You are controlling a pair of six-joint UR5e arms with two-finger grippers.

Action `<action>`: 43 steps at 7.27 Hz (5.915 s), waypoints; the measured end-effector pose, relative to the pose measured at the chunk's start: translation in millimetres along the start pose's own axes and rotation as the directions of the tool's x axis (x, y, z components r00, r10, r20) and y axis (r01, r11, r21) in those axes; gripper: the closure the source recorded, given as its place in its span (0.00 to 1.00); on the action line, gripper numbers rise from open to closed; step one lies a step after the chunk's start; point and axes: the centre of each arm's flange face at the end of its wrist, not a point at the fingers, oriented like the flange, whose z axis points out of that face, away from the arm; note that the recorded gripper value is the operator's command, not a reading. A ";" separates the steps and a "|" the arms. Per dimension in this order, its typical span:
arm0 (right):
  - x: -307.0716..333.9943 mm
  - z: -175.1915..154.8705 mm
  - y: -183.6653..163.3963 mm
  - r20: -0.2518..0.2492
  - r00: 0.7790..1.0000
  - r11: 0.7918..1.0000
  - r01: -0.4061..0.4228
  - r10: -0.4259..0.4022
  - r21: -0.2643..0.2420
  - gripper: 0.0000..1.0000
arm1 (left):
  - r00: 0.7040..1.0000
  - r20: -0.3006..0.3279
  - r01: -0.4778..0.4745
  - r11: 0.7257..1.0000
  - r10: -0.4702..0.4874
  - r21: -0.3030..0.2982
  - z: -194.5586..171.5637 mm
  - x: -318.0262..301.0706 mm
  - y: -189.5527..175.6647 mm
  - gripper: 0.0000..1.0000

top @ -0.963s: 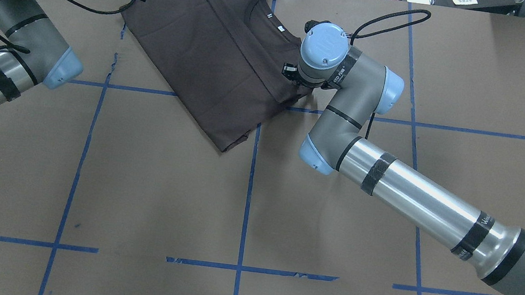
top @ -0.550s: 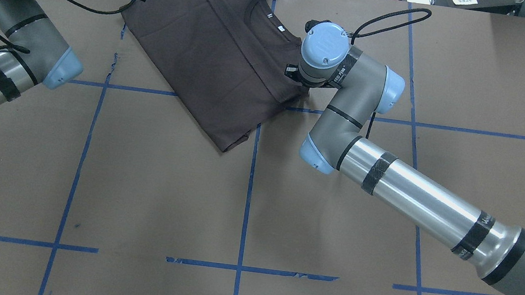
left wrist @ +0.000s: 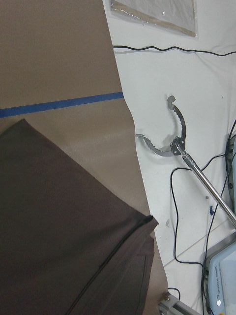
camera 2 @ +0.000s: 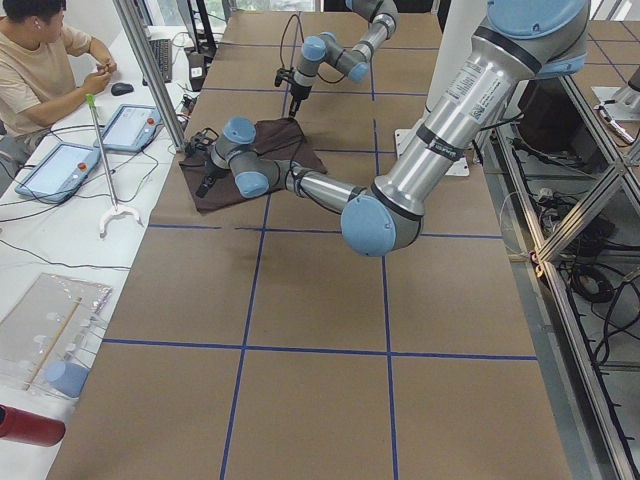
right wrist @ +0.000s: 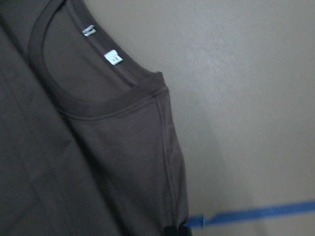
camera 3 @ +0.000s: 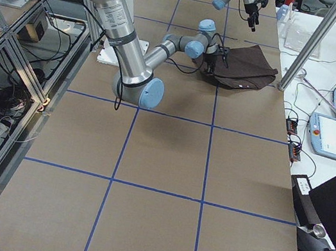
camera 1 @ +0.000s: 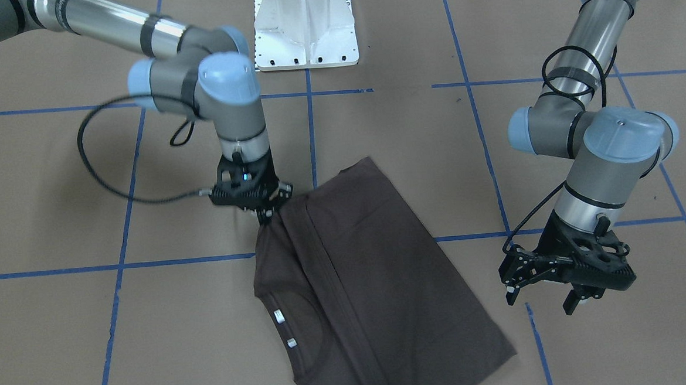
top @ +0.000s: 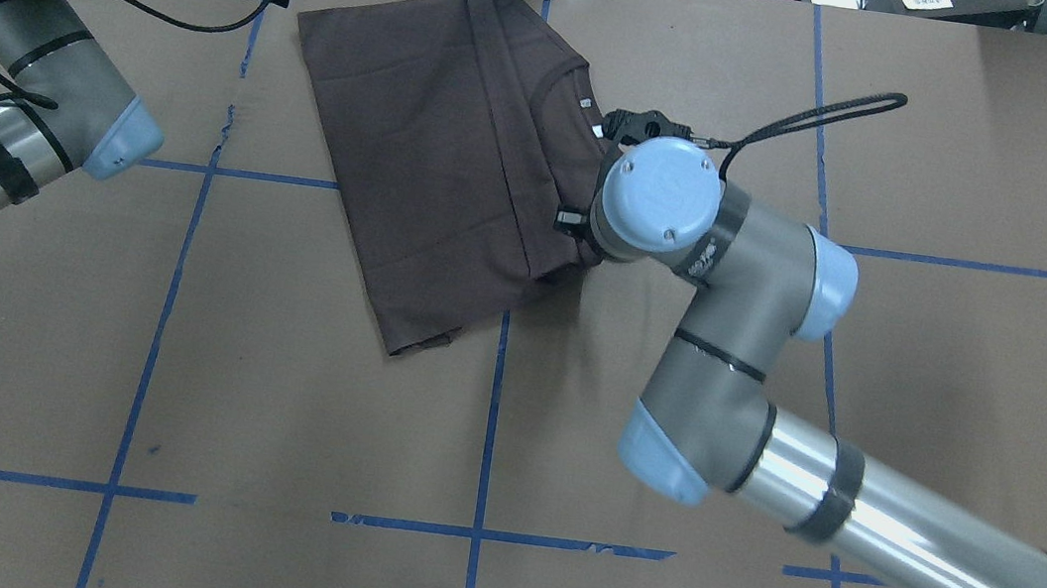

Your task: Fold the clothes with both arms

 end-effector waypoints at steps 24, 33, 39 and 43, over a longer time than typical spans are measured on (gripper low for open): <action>-1.6 -27.0 242.4 -0.048 0.813 0.815 0.580 -0.580 -0.016 0.50 | 0.999 -0.035 0.008 0.999 -0.009 -0.037 -8.6 -1.1 18.3 0.00; -5.2 -29.1 238.6 -0.055 0.824 0.824 0.566 -0.564 0.031 1.00 | 1.000 -0.029 0.010 0.999 -0.011 -0.046 -6.5 -7.1 25.9 0.00; 63.1 -46.7 219.8 -0.042 0.847 0.846 0.531 -0.530 0.043 1.00 | 1.000 -0.029 0.011 0.999 -0.013 -0.048 -6.0 -8.2 28.3 0.00; 103.1 -39.5 241.8 -0.071 0.927 0.929 0.370 -0.368 0.016 0.00 | 1.000 -0.028 0.010 0.999 -0.012 -0.052 -4.3 -8.4 30.9 0.00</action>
